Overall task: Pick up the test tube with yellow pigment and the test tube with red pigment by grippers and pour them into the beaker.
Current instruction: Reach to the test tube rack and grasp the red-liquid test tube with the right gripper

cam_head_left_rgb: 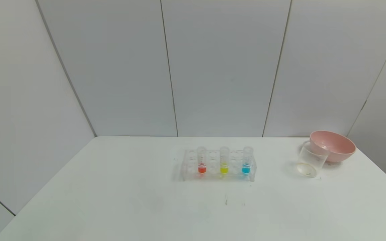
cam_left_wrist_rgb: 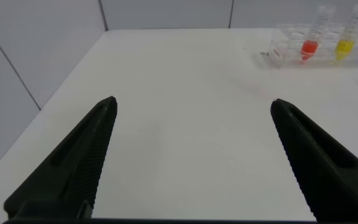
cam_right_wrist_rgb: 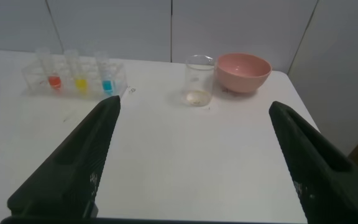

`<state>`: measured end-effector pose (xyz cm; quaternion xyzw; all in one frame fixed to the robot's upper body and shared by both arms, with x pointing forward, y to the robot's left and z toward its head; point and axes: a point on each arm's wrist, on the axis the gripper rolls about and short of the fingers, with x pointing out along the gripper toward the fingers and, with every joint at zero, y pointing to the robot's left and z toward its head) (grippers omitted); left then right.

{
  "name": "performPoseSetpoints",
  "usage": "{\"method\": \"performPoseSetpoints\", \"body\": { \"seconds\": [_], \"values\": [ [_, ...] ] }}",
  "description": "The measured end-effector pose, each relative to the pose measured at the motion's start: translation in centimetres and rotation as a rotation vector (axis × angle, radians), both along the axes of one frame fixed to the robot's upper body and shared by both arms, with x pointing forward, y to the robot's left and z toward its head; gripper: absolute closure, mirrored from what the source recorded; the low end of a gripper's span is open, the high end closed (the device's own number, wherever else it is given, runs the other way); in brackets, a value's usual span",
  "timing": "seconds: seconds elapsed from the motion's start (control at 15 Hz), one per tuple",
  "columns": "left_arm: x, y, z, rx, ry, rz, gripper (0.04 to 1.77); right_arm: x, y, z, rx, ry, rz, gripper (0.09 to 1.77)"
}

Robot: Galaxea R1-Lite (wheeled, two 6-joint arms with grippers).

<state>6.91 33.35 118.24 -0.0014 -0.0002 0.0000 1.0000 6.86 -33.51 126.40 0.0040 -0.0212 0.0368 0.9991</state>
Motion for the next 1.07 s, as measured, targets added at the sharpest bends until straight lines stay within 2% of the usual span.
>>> {"method": "performPoseSetpoints", "body": {
  "seconds": [0.2,0.4,0.53,0.73,0.93,1.07],
  "values": [
    [0.0,0.0,0.0,0.000,0.000,0.000,0.05,3.1,0.0,5.4,0.007,0.023,0.014,0.15],
    [0.0,0.0,0.0,0.000,0.000,0.000,0.05,9.2,0.3,9.7,0.018,0.034,0.045,0.15],
    [0.0,0.0,0.0,0.000,0.000,0.000,0.05,14.1,1.5,11.2,0.032,0.036,0.100,0.15],
    [0.0,0.0,0.0,0.000,0.000,0.000,0.05,19.2,6.9,11.1,0.066,0.068,0.174,0.15],
    [0.0,0.0,0.0,0.000,0.000,0.000,0.05,21.7,14.5,9.1,0.093,0.106,0.180,0.15],
    [0.0,0.0,0.0,0.000,0.000,0.000,0.05,22.7,18.7,7.3,0.106,0.111,0.157,0.15]
  ]
}}
